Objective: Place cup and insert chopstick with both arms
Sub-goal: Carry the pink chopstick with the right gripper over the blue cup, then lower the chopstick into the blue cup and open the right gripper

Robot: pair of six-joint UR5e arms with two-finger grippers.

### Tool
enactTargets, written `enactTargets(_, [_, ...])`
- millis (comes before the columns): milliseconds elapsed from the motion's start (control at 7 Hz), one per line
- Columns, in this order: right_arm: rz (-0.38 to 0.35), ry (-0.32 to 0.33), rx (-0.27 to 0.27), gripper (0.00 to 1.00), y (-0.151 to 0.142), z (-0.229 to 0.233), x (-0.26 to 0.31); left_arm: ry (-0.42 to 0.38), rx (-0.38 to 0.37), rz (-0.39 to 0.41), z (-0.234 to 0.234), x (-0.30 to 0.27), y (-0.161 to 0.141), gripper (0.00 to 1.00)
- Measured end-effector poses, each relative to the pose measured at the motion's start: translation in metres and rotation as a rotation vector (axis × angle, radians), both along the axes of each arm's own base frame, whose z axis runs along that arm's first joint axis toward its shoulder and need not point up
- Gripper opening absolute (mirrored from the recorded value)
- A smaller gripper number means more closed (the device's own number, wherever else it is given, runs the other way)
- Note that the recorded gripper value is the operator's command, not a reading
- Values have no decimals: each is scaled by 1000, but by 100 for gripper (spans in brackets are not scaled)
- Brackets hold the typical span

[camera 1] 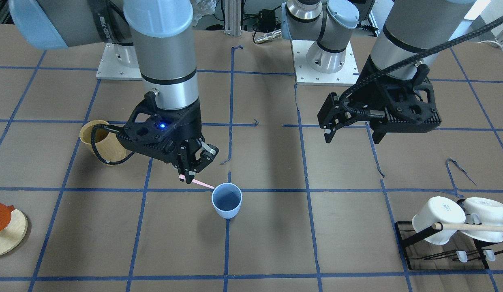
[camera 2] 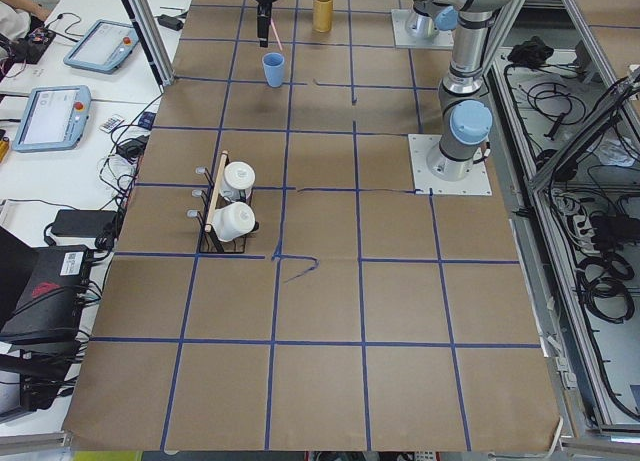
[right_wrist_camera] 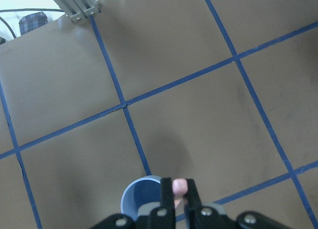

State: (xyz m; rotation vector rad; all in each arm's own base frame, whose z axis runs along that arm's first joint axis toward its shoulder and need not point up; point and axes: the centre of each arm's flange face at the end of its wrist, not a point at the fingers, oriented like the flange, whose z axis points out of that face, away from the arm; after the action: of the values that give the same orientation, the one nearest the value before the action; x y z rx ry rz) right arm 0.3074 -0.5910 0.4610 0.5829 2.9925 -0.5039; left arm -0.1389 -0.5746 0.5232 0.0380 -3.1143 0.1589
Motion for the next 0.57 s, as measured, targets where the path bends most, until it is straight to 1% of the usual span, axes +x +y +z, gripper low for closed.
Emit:
enactTargets(286, [-18, -2, -19, 0, -10, 1, 18, 0, 8, 2, -2, 5, 11, 100])
enactTargets(429, [-29, -9, -17, 7, -10, 0, 22, 2, 8, 2, -2, 5, 14, 100])
enactTargets(571, [-30, -10, -11, 21, -10, -5, 26, 2, 10, 1, -2, 5, 17, 100])
